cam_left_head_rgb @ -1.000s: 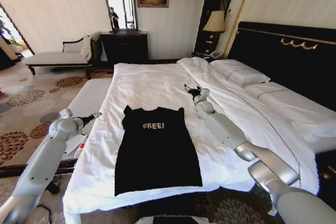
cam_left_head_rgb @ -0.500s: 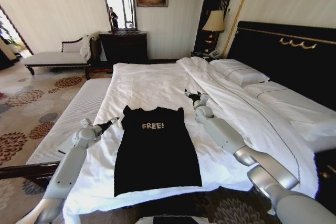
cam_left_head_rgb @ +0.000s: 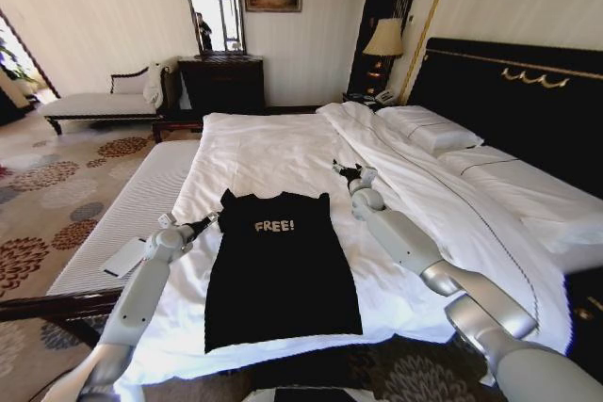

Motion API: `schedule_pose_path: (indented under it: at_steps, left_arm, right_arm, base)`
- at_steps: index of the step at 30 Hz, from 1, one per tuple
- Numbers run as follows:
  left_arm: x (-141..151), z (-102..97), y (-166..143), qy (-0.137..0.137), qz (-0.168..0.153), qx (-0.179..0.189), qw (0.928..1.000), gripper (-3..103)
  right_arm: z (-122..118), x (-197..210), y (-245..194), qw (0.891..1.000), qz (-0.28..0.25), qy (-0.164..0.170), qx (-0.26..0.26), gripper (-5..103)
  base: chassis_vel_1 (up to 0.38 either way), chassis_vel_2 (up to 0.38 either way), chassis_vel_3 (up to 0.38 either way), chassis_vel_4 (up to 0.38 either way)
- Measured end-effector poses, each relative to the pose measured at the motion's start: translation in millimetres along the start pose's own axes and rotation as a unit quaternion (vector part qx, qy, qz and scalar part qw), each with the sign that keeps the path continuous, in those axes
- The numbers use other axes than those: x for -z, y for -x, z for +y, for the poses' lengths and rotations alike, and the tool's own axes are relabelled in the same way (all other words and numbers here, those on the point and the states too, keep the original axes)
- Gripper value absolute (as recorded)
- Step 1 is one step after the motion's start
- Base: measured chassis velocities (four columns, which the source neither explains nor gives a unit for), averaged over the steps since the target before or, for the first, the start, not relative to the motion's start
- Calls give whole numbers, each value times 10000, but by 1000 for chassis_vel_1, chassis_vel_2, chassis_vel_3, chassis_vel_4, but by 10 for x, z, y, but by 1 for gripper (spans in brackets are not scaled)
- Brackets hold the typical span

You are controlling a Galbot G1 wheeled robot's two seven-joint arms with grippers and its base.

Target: Fold the clothes on the bed.

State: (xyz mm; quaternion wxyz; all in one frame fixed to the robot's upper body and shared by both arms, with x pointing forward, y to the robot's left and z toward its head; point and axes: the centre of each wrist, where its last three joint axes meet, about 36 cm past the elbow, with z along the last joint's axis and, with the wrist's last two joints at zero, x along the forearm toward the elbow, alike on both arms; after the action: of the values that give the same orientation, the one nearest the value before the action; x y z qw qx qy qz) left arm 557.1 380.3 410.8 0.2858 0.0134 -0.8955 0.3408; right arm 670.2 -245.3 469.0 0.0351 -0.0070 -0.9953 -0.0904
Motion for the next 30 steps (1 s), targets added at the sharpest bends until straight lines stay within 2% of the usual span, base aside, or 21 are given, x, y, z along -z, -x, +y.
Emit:
schedule_pose_path:
  at_steps: [4,12,15,16,18,20,24,30]
  left_arm:
    - [-30,-5,39,28,29,25,10000,52]
    - [-59,-18,69,98,44,50,9999,52]
    - [-72,-23,74,113,49,52,9999,37]
    - [-72,-23,74,113,49,52,9999,37]
    - [-94,-32,83,127,59,50,9999,26]
    - [-100,-35,86,132,62,45,9999,26]
    - [-116,-51,88,159,64,17,9999,4]
    - [-87,-52,62,183,-27,-1,9998,0]
  right_arm:
    - [-2,-7,-3,10000,11,5,0,100]
    - [3,-1,-6,10000,9,13,9,100]
    - [17,1,-8,10000,10,27,24,100]
    - [17,1,-8,10000,10,27,24,100]
    - [24,-2,-9,10000,13,28,29,100]
    - [25,-5,-10,10000,16,27,29,100]
    - [15,-25,-21,10000,33,20,25,100]
    - [10,-34,-23,10000,40,16,20,100]
  base:
    - [0,0,0,0]
    - [0,0,0,0]
    - [0,0,0,0]
    - [0,0,0,0]
    - [0,0,0,0]
    - [0,0,0,0]
    - [0,0,0,0]
    - [0,0,0,0]
